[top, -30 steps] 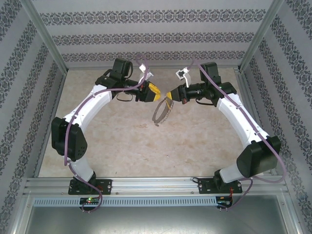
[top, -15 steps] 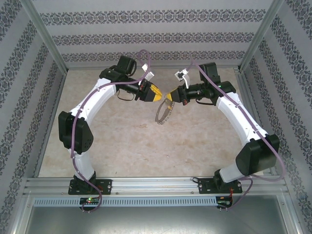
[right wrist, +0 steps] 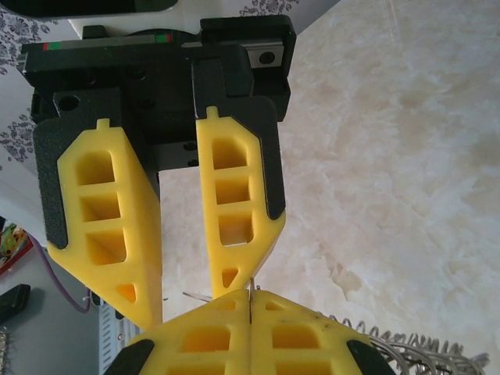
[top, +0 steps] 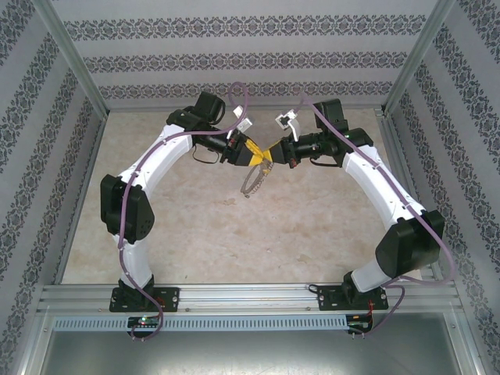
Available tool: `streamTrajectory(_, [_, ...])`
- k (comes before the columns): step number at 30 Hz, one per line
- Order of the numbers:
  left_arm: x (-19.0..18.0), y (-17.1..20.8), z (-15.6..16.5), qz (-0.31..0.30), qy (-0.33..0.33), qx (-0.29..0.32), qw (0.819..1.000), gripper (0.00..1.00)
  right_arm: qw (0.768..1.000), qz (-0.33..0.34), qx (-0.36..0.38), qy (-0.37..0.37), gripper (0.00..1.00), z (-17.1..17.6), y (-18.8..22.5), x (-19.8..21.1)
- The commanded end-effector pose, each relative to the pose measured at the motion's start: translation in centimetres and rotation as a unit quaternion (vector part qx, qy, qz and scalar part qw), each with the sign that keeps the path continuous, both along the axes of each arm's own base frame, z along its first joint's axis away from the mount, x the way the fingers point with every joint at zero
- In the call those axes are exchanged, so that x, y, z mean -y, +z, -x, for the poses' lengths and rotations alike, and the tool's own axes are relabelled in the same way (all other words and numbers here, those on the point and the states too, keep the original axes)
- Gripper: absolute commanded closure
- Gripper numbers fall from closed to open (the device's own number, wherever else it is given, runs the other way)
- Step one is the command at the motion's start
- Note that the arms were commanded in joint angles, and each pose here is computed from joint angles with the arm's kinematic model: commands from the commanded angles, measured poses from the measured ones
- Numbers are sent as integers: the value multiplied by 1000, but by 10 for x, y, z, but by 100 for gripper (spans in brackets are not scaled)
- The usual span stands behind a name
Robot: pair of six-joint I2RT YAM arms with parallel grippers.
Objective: Put the keys on the keyring
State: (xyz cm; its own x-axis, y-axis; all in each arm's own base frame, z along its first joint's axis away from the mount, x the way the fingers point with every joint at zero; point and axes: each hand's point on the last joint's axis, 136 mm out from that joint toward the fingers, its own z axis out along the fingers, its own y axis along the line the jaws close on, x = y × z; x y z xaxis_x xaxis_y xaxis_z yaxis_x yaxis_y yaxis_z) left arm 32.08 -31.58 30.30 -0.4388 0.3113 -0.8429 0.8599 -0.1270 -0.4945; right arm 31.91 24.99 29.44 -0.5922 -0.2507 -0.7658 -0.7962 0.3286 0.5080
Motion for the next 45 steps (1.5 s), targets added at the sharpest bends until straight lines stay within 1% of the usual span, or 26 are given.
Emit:
streamTrajectory(1, [4, 9, 3, 17, -15, 11, 1000, 74, 999, -18, 28, 25, 100, 4, 17, -8])
streamTrajectory(5, [5, 11, 3, 19, -15, 15, 1000, 75, 999, -18, 27, 30, 100, 6, 16, -9])
streamTrajectory(7, [5, 12, 2, 19, -15, 16, 1000, 81, 999, -17, 28, 29, 100, 6, 15, -8])
streamTrajectory(9, [5, 10, 0, 15, -11, 19, 1000, 81, 999, -16, 27, 31, 100, 6, 15, -9])
streamTrajectory(11, [4, 7, -2, 4, -3, 24, 1000, 78, 999, -13, 29, 28, 100, 6, 15, -7])
streamTrajectory(15, [-2, 11, -4, 3, 6, 35, 999, 73, 999, -9, 31, 23, 100, 5, 14, -5])
streamTrajectory(21, [-12, 16, -12, 0, 36, 56, 998, 68, 999, -5, 31, 18, 100, 4, 14, -2])
streamTrajectory(28, [-16, 14, -25, -8, 65, 64, 996, 66, 999, -4, 34, 19, 100, 4, 15, -2])
streamTrajectory(35, [-11, 9, -29, -8, 58, 49, 997, 65, 999, -8, 38, 26, 100, 4, 19, -8])
streamTrajectory(45, [-7, 6, -23, -8, 42, 41, 998, 66, 999, -9, 42, 29, 100, 2, 21, -12])
